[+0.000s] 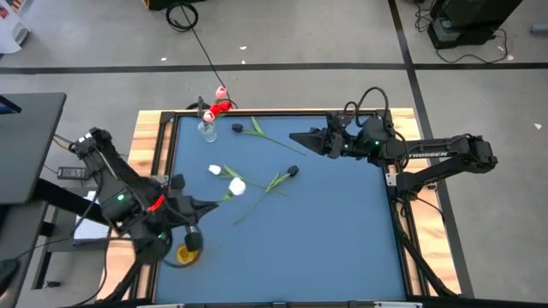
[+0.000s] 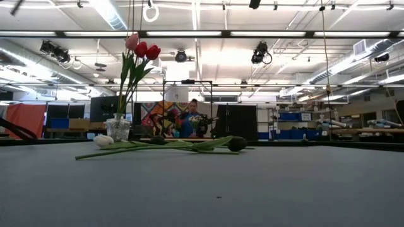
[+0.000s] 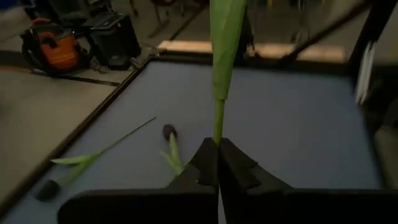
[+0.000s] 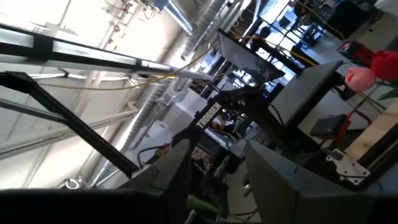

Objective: Sort flowers into vase by color
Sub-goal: Put the right white flower into the yellow vase

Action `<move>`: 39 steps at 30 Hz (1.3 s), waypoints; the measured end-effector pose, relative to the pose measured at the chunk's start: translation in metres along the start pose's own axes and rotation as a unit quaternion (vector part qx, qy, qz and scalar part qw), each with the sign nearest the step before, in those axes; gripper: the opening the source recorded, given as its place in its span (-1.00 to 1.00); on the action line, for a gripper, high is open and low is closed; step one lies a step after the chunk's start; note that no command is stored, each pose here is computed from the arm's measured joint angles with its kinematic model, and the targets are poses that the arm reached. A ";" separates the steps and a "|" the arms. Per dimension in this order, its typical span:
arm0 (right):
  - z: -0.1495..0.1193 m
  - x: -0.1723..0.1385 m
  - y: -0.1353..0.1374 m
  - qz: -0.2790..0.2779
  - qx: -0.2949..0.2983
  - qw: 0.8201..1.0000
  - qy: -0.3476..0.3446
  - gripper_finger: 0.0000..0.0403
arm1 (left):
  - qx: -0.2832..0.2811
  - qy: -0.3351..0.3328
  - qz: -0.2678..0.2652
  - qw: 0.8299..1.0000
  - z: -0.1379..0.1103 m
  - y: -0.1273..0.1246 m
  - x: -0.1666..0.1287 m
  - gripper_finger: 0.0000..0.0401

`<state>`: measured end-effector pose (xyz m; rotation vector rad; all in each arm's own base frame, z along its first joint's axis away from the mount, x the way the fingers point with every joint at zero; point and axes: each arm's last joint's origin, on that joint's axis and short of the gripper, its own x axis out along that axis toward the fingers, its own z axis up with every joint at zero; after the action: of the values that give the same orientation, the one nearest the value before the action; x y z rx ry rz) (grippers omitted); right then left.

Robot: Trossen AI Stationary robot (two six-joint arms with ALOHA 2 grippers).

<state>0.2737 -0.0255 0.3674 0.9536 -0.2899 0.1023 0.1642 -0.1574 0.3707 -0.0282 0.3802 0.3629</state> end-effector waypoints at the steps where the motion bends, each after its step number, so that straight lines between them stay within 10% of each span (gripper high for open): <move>1: -0.001 0.000 0.000 0.001 0.000 1.000 0.001 -0.20 | -0.019 -0.010 -0.001 1.000 -0.001 -0.001 -0.004 -1.00; 21: -0.014 0.000 0.009 0.016 0.000 1.000 0.025 -0.21 | -0.078 -0.138 -0.003 0.987 -0.068 -0.030 -0.046 -1.00; 39: -0.008 0.000 0.005 0.004 -0.016 1.000 0.007 -0.21 | -0.196 -0.196 0.047 0.960 -0.040 -0.035 -0.015 -1.00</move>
<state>0.2746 -0.0157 0.3673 0.9193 -0.2827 0.1111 0.1493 -0.1992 0.3375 -0.3228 -0.0886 0.5216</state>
